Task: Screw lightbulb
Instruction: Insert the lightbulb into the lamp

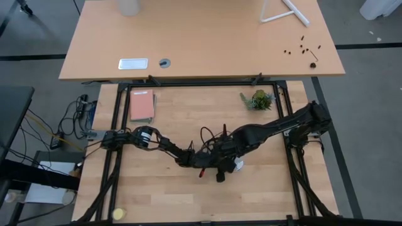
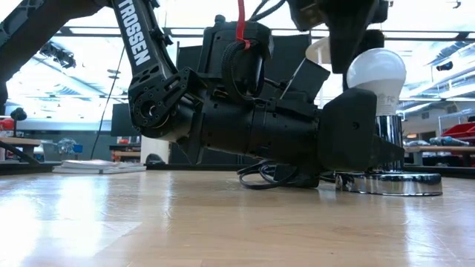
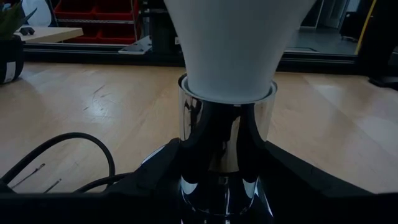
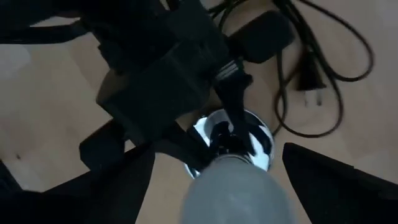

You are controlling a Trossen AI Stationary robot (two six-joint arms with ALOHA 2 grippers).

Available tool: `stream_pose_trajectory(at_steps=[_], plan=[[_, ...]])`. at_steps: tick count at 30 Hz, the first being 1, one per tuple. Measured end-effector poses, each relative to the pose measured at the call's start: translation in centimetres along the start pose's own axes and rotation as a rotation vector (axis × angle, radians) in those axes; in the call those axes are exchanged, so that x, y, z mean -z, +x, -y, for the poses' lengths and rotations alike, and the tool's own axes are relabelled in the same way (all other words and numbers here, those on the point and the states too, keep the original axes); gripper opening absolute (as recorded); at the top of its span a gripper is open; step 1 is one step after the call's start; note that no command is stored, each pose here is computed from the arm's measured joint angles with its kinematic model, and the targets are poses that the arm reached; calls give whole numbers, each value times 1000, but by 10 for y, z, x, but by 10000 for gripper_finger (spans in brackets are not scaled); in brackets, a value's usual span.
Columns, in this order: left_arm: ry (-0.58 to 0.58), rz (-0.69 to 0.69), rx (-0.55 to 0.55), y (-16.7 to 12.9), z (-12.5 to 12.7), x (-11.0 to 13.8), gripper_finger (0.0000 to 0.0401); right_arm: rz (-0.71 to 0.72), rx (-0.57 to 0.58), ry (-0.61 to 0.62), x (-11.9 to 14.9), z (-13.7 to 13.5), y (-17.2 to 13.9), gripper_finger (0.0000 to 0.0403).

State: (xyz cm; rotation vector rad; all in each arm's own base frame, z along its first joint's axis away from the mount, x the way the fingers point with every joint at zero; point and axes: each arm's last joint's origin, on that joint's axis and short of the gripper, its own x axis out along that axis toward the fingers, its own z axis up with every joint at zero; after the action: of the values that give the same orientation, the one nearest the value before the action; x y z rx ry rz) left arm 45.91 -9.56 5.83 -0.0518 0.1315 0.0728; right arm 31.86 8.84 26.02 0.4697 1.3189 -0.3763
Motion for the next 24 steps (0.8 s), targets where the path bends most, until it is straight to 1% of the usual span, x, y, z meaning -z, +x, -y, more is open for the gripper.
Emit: stream_pose_trajectory(at_steps=[5,8,10,12,14,17,24], plan=[[0,0,1,0,0,0,198,-24,81,-3,8,9,-13,362],[1,0,0,0,0,0,198,6,69,-17,15,8,-25,361],[2,0,1,0,0,0,198,54,39,-26,22,6,-37,362],[2,0,1,0,0,0,198,113,33,-36,28,3,-46,362],[2,0,1,0,0,0,198,172,42,-37,37,2,-56,362],[1,0,1,0,0,0,198,243,90,-59,54,2,-68,362],[1,0,2,0,0,0,198,278,163,-184,101,4,-56,355]])
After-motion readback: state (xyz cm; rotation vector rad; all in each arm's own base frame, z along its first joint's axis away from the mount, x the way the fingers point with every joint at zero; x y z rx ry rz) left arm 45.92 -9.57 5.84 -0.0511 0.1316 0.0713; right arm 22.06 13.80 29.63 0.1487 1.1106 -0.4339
